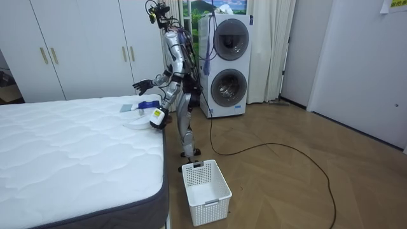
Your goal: Clean bed
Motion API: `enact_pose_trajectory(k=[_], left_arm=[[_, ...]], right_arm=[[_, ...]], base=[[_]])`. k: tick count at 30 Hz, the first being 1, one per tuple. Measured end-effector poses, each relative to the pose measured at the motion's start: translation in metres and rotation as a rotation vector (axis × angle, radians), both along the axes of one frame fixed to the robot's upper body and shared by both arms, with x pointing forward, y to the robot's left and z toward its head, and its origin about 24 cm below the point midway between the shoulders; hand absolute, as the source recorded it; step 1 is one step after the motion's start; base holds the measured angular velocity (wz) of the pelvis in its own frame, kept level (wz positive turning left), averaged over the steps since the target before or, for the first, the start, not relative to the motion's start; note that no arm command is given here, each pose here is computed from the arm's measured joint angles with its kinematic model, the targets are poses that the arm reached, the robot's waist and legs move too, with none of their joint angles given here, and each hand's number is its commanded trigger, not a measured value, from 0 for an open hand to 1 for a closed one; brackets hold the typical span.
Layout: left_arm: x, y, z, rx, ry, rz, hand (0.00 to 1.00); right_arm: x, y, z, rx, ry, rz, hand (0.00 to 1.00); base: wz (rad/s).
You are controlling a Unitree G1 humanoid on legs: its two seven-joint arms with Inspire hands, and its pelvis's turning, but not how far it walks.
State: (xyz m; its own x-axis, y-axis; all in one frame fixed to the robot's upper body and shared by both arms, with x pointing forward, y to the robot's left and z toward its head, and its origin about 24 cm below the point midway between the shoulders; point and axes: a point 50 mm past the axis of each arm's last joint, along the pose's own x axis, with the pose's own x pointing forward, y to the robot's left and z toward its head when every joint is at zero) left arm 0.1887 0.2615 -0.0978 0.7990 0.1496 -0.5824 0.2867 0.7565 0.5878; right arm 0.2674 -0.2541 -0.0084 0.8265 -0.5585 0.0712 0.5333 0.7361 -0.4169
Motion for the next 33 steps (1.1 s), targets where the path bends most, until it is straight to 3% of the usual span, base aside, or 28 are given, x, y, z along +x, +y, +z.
enact_pose_trajectory(k=[15,33], left_arm=[[-0.002,0.001,-0.002,-0.028,0.005,0.021,1.0],[-0.004,-0.002,-0.004,-0.025,0.017,0.011,1.0]], right_arm=[[-0.003,0.021,-0.012,0.12,0.038,0.087,0.0],[-0.007,0.034,-0.022,0.135,0.115,0.232,0.0]], base=[[0.0],[0.0]])
